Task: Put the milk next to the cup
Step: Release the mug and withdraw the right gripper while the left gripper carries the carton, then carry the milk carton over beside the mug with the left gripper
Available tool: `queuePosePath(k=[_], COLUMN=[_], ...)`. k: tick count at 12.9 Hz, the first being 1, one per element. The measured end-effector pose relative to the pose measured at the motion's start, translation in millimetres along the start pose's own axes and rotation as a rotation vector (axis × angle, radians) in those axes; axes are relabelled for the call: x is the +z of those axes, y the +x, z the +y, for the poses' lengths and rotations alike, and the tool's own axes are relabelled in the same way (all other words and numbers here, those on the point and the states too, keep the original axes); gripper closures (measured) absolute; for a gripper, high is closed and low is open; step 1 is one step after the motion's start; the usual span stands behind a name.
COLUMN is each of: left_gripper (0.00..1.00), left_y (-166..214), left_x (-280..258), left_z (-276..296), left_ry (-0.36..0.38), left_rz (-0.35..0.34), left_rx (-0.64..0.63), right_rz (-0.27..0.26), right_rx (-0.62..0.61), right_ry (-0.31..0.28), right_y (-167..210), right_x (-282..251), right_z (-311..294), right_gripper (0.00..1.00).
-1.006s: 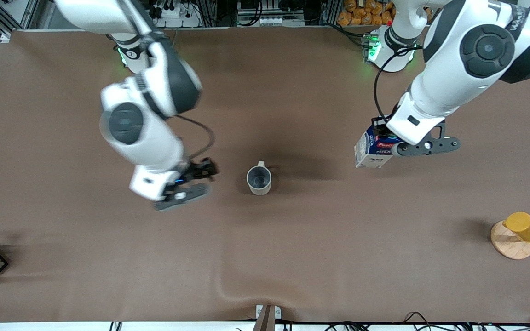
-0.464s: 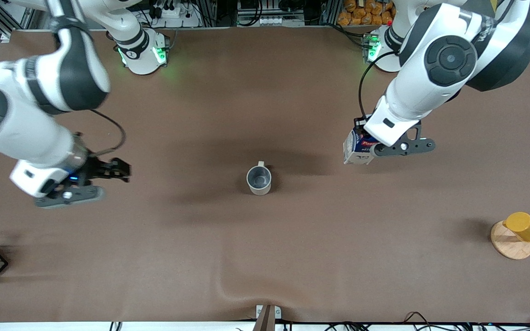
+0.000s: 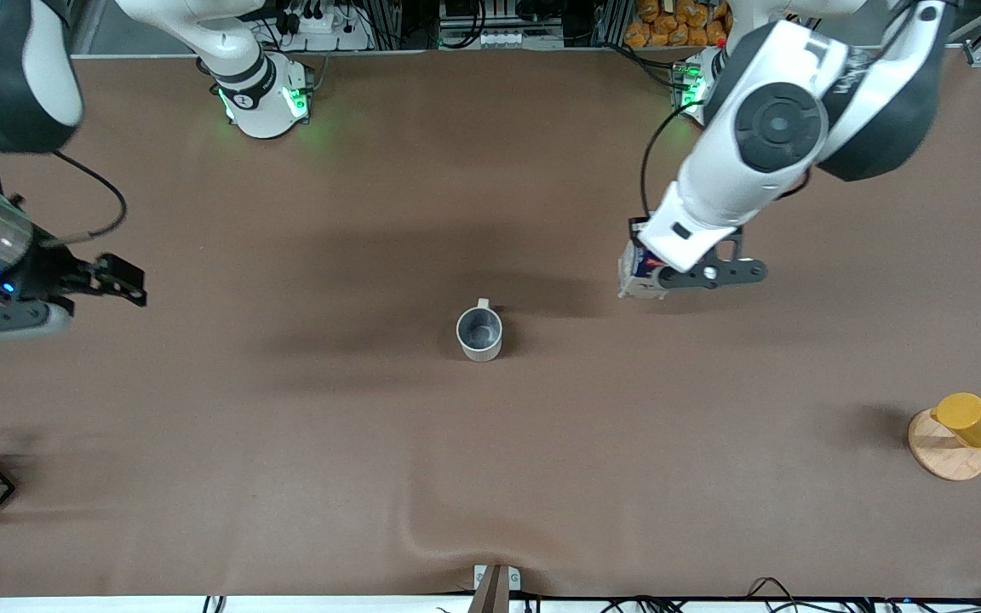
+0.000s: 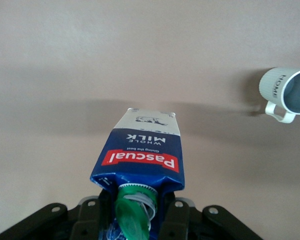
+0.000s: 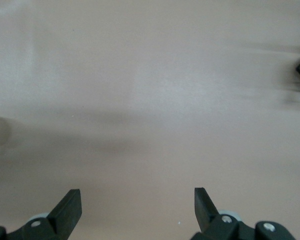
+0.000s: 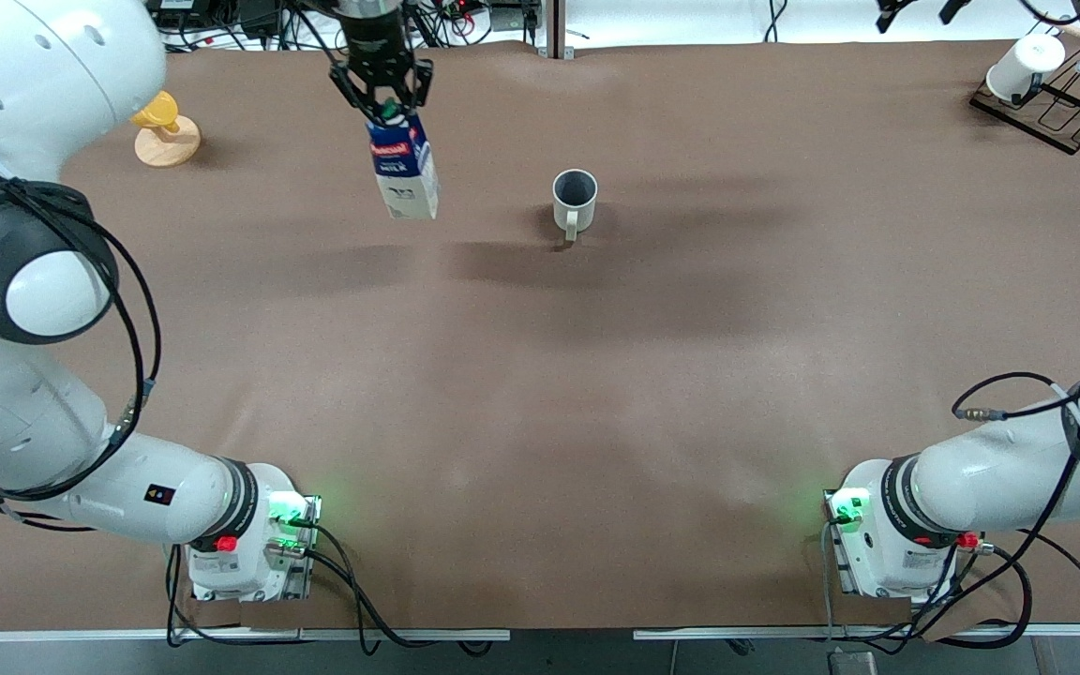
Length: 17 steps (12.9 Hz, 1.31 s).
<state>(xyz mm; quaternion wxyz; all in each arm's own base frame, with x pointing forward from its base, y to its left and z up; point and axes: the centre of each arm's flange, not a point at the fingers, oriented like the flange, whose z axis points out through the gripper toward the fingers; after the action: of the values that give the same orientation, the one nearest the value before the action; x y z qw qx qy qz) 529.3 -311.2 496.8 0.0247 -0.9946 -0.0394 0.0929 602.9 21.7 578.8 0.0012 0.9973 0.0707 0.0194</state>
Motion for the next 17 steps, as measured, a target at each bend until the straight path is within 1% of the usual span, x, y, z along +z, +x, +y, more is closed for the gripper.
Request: queuePosePath(k=[2, 4, 7, 10, 13, 15, 17], left_gripper=[0.60, 0.60, 0.60, 0.60, 0.60, 0.60, 0.60], left_y=[-12, -18, -21, -30, -42, -43, -37], left_x=[11, 26, 61, 93, 99, 108, 123], left_z=[31, 64, 115, 153, 181, 198, 211], left_ry=[0.011, 0.015, -0.010, -0.032, -0.053, -0.062, -0.076], left_rz=[-0.011, -0.019, -0.008, 0.002, 0.019, 0.018, 0.015], left_rx=[-0.011, -0.002, 0.002, 0.014, 0.047, 0.023, -0.001], right_rz=[0.021, 0.030, -0.001, -0.015, -0.034, -0.039, -0.034], right_rx=[-0.017, -0.019, 0.015, 0.034, 0.110, 0.139, 0.141], right_ry=[-0.003, -0.006, 0.002, 0.008, 0.012, 0.013, 0.013], right_y=[-11, -20, -39, -52, -58, -62, -66], right_x=[-17, -25, -36, -49, -52, -57, -65], right_z=[22, 49, 72, 75, 72, 68, 63], right_gripper=[0.00, 0.00, 0.00, 0.00, 0.00, 0.00, 0.00])
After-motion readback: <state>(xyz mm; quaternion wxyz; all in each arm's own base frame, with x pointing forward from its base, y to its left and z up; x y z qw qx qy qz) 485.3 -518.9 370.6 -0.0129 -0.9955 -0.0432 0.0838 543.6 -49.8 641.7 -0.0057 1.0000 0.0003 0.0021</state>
